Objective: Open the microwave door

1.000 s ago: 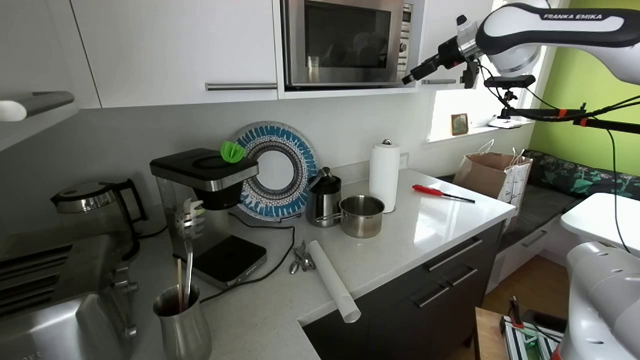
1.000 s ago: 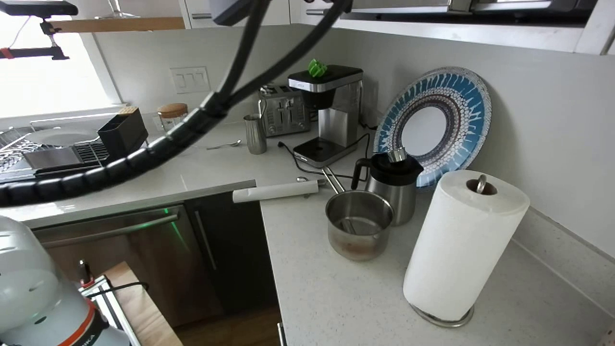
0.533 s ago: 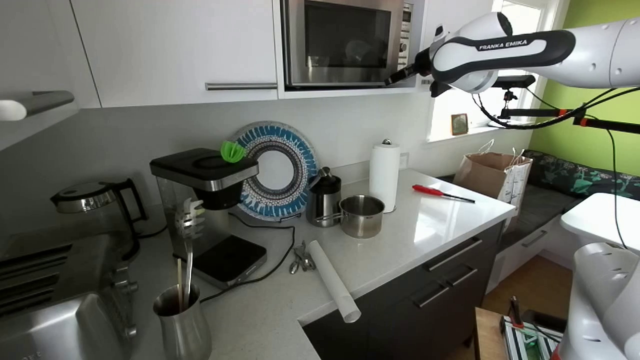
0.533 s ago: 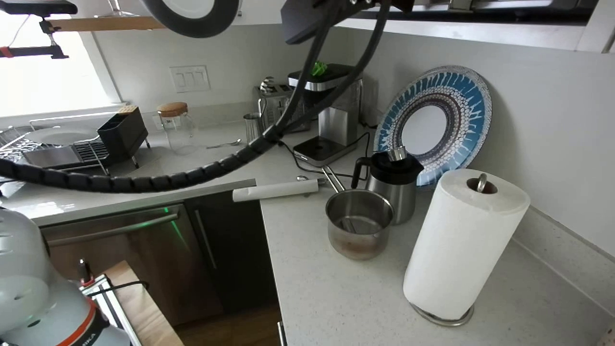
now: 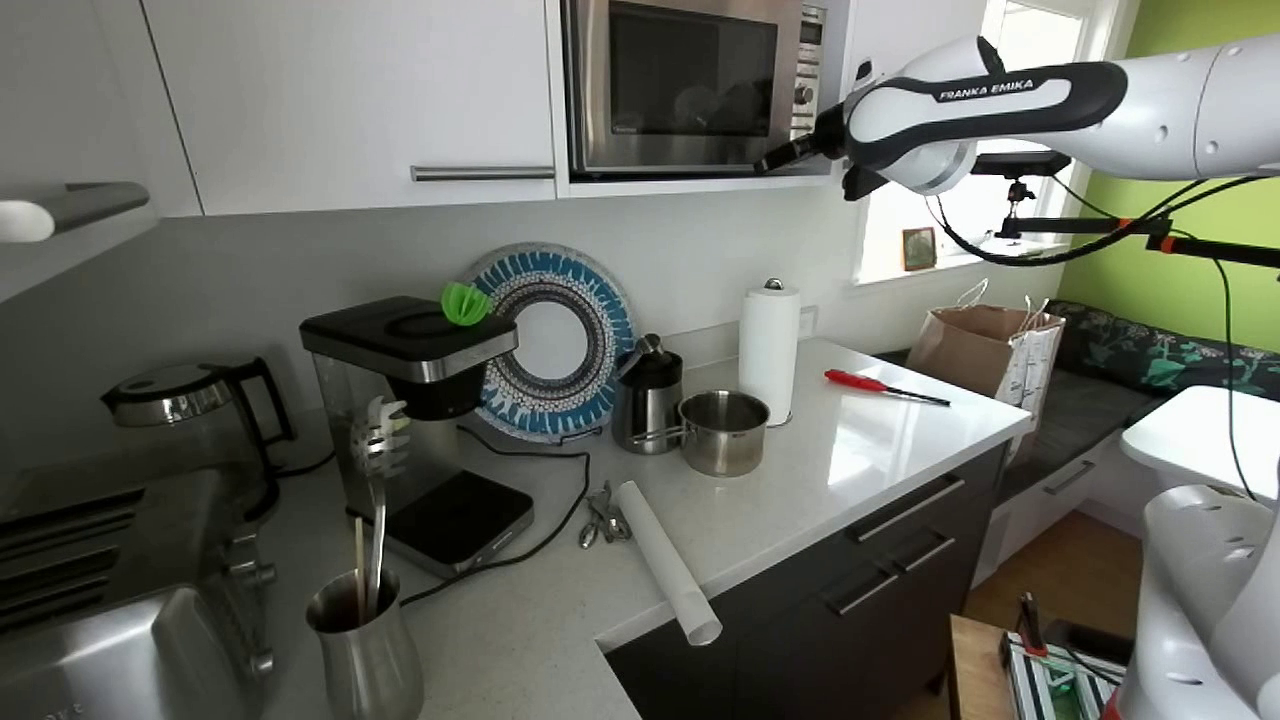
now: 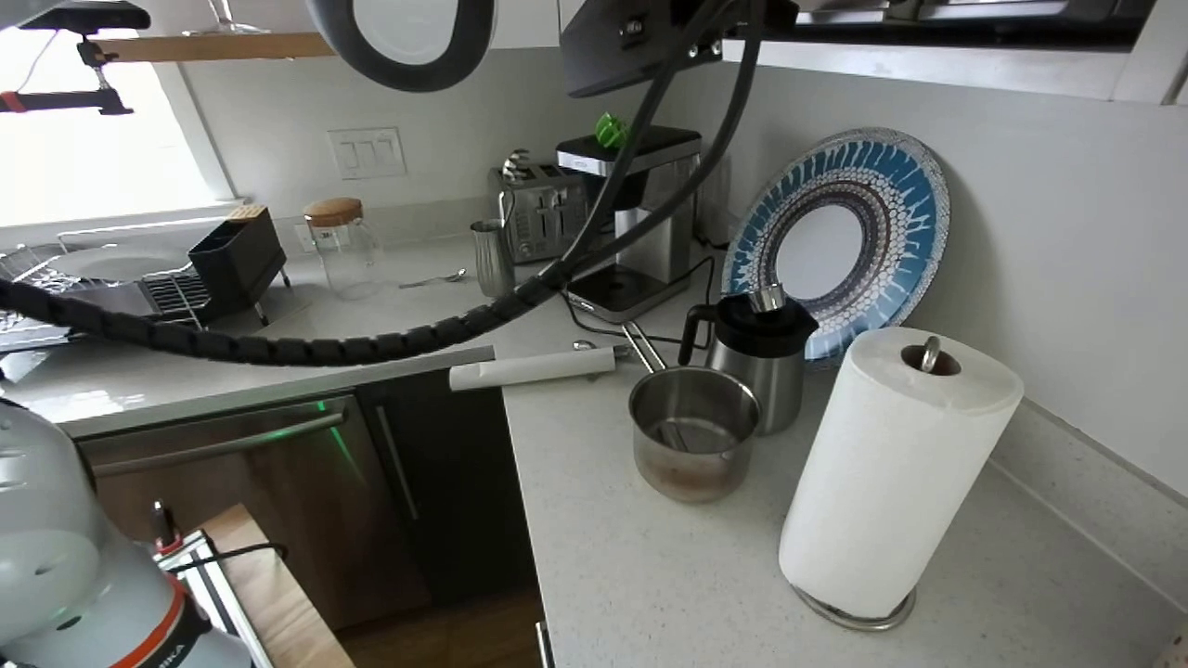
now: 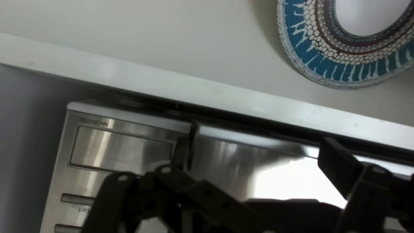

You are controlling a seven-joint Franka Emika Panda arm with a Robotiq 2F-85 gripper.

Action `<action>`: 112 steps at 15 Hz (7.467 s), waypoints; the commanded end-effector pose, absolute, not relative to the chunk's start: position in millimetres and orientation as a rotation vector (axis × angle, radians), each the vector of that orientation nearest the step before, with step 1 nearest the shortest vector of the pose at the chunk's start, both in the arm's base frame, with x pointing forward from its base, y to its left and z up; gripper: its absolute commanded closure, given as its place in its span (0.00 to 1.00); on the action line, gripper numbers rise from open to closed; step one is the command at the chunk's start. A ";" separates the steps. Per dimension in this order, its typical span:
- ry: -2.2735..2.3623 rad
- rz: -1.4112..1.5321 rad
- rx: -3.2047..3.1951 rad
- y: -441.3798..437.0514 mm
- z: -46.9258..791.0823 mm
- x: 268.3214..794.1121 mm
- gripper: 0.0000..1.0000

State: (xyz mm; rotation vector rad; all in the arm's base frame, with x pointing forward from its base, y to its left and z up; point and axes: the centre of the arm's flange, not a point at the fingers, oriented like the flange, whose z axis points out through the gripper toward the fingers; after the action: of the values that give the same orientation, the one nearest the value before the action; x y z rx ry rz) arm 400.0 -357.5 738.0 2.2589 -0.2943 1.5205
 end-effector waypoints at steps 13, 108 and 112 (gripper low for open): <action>0.057 1.558 2.716 -354.2 755.8 275.5 0.00; 1.277 1.412 3.102 -215.3 830.4 313.8 0.00; 1.442 1.372 3.087 -168.1 833.5 331.8 0.00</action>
State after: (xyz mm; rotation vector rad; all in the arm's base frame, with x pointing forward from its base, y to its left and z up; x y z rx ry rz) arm 320.1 -198.6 841.5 3.0815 1.3675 1.3809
